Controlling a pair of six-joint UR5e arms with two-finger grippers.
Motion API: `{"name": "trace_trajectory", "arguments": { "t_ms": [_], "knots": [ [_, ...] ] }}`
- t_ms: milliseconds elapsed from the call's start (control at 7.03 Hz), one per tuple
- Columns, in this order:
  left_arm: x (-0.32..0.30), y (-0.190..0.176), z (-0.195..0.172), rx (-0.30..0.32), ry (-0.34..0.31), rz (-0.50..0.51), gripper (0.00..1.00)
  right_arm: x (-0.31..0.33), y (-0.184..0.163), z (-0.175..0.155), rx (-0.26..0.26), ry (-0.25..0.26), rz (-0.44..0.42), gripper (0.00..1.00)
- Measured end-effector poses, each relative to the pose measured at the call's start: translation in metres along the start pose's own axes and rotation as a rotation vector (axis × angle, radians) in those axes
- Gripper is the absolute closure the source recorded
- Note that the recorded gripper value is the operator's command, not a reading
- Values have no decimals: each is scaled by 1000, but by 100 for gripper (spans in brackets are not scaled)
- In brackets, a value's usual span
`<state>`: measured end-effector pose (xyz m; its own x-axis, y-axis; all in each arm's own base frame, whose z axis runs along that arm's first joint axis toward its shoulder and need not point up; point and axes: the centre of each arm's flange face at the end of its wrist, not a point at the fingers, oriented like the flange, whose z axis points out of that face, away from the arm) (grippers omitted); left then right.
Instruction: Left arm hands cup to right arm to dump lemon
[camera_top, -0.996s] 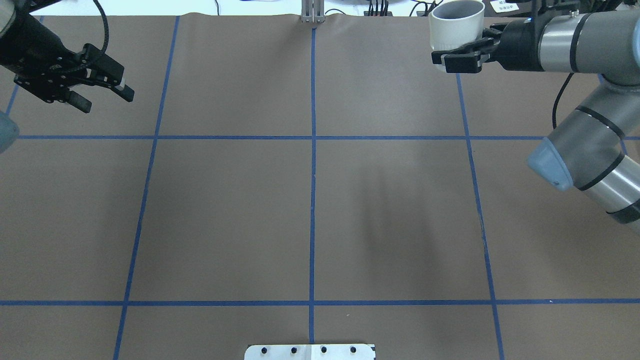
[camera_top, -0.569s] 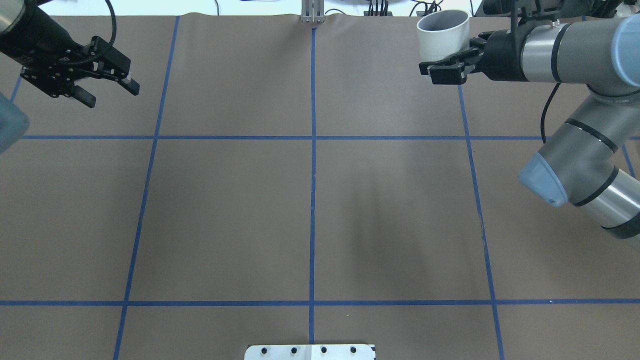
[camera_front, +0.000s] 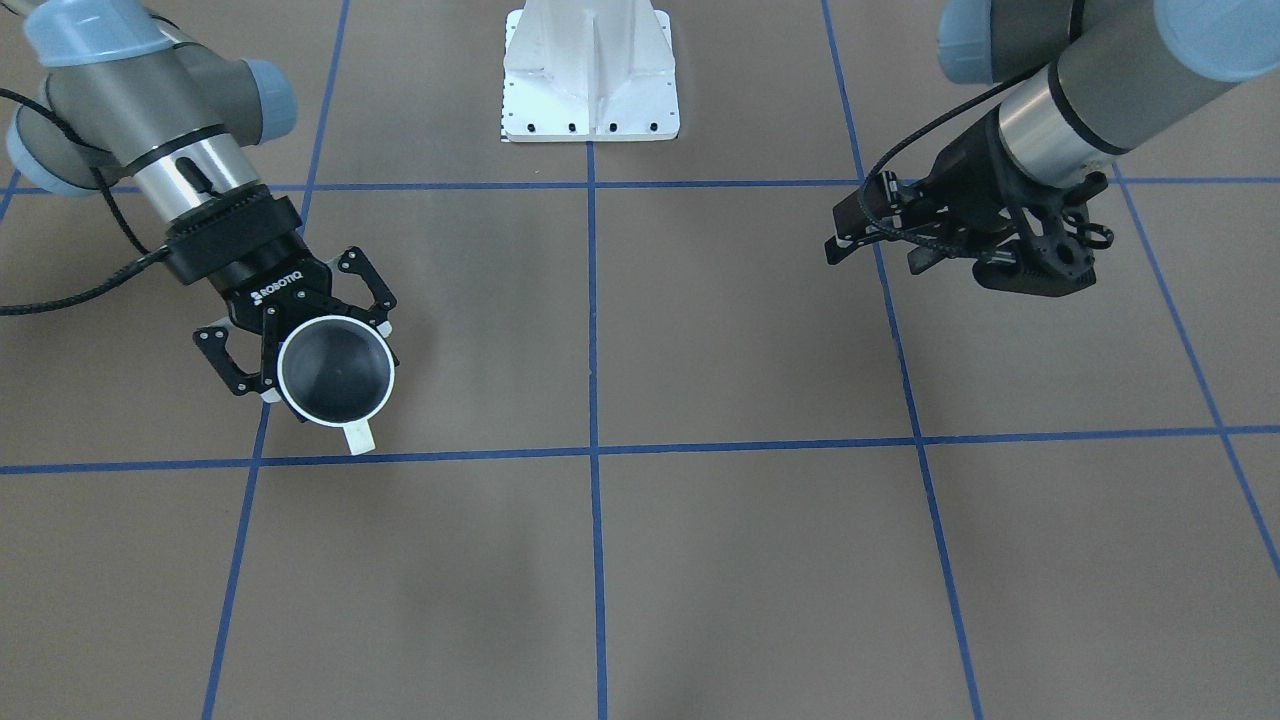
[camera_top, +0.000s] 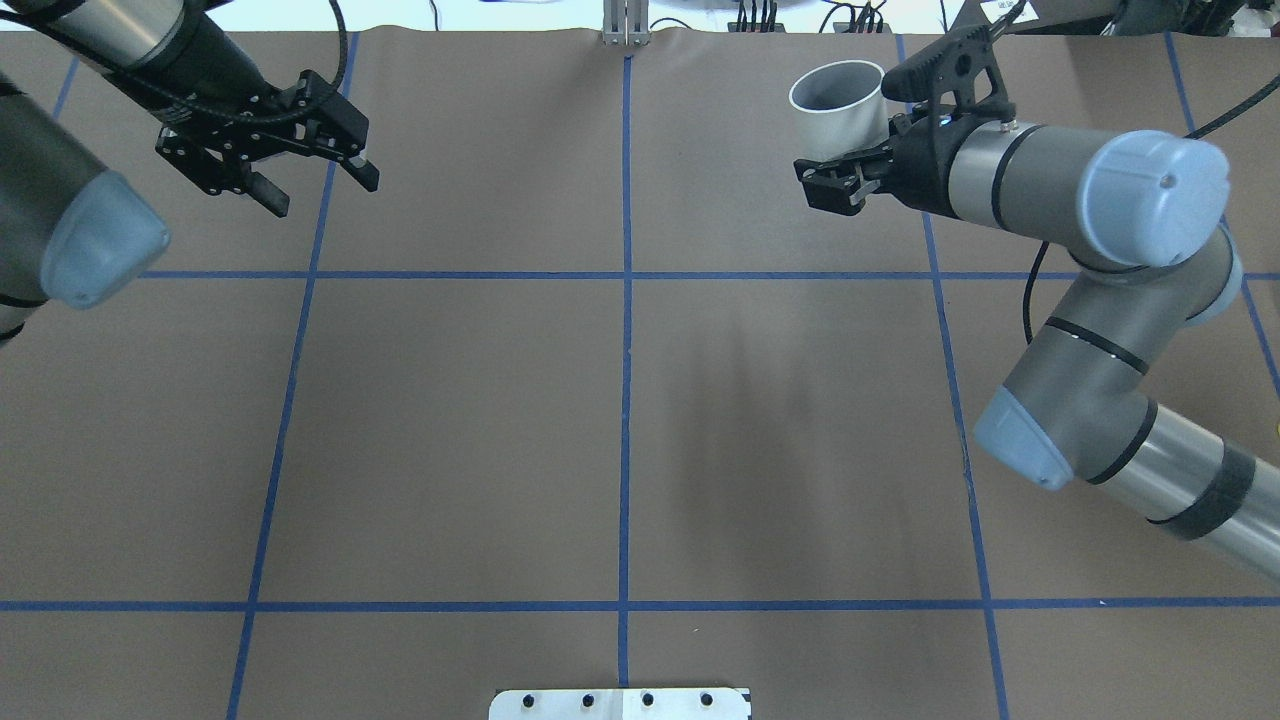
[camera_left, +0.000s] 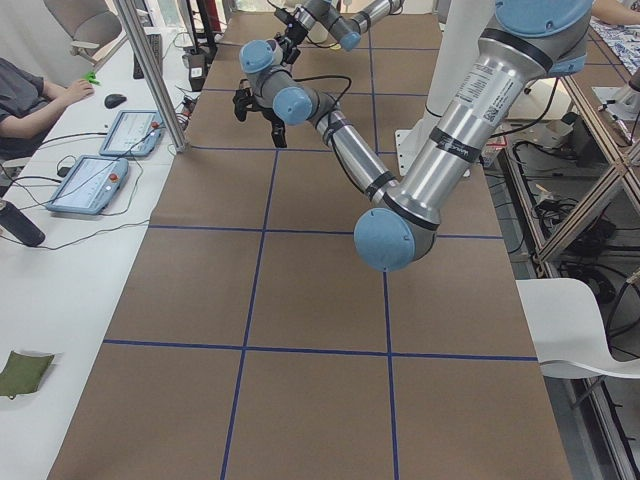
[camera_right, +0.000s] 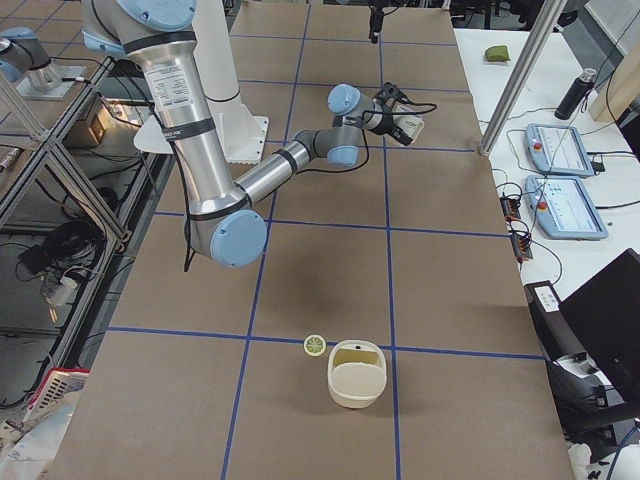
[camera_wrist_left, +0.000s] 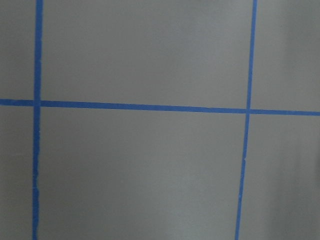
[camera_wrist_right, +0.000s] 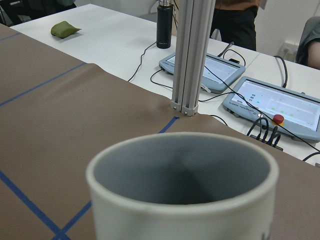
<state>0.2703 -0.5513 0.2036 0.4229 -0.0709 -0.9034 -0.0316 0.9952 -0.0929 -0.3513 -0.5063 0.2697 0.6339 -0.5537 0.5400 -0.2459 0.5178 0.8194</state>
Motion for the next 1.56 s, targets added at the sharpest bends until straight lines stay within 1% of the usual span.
{"name": "trace_trajectory", "arguments": {
  "t_ms": [142, 427, 569, 853, 1138, 1280, 1422, 1564],
  "knots": [
    [22, -8, 10, -14, 3, -26, 0, -33, -4, 12, 0, 34, -11, 86],
    [49, -22, 22, -29, 3, -70, 0, -117, -17, 33, -2, 140, -58, 86],
    [57, -26, 28, -37, 1, -94, 0, -153, -23, 37, -2, 166, -77, 86],
    [87, -23, 29, -46, 17, -154, 0, -196, -30, 44, 18, 193, -83, 86],
    [117, -22, 21, -42, 46, -211, 0, -210, -31, 47, 37, 200, -52, 86],
    [127, -22, 23, -42, 63, -232, 0, -213, -31, 46, 44, 201, -36, 86],
    [134, -21, 32, -46, 81, -239, 2, -215, -32, 45, 49, 199, -27, 86],
    [138, -19, 40, -51, 92, -240, 13, -217, -33, 44, 53, 196, -23, 86]
  ]
}}
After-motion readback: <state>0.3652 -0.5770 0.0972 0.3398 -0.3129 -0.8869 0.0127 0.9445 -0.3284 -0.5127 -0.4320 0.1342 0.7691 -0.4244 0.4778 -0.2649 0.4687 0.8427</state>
